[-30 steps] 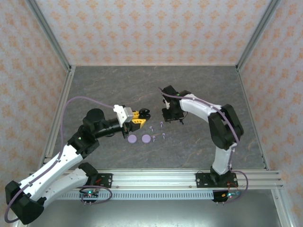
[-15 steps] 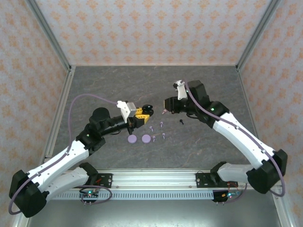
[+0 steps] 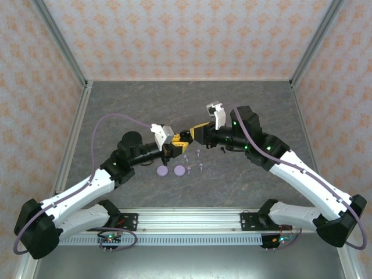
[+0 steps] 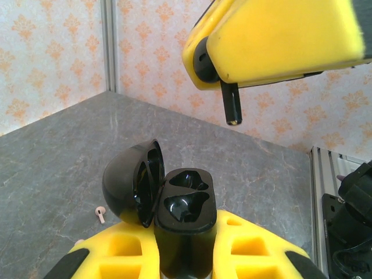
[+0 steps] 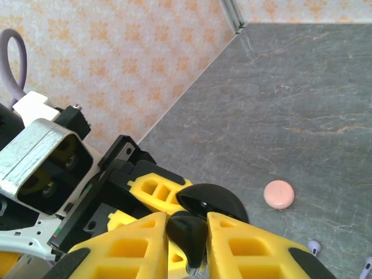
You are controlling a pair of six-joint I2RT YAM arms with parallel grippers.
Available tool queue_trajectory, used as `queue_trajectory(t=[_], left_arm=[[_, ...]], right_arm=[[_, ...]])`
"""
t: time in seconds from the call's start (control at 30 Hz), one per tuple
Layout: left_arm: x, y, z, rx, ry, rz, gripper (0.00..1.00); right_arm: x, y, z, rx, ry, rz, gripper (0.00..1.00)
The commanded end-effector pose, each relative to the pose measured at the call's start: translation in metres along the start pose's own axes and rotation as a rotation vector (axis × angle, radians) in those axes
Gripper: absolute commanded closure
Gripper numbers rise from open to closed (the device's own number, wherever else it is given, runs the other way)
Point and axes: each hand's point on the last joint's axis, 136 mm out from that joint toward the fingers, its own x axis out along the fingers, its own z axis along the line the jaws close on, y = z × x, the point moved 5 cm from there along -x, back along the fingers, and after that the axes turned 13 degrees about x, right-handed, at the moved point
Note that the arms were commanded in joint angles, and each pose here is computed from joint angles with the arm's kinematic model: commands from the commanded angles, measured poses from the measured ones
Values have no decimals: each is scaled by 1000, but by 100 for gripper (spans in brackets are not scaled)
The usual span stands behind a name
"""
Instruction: Insert wireless bluetooth earbuds into charging case
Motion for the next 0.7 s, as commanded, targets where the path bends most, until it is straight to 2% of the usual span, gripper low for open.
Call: queue_trajectory(t=[0.0,0.67], left_arm=[[1,-25,2,53,-12,-71,100],[2,-27,0,59,-7,-71,100]], right_arm=[[-1,-6,10,-46,16,-13,79],[18,2,5,-72,68,48,80]])
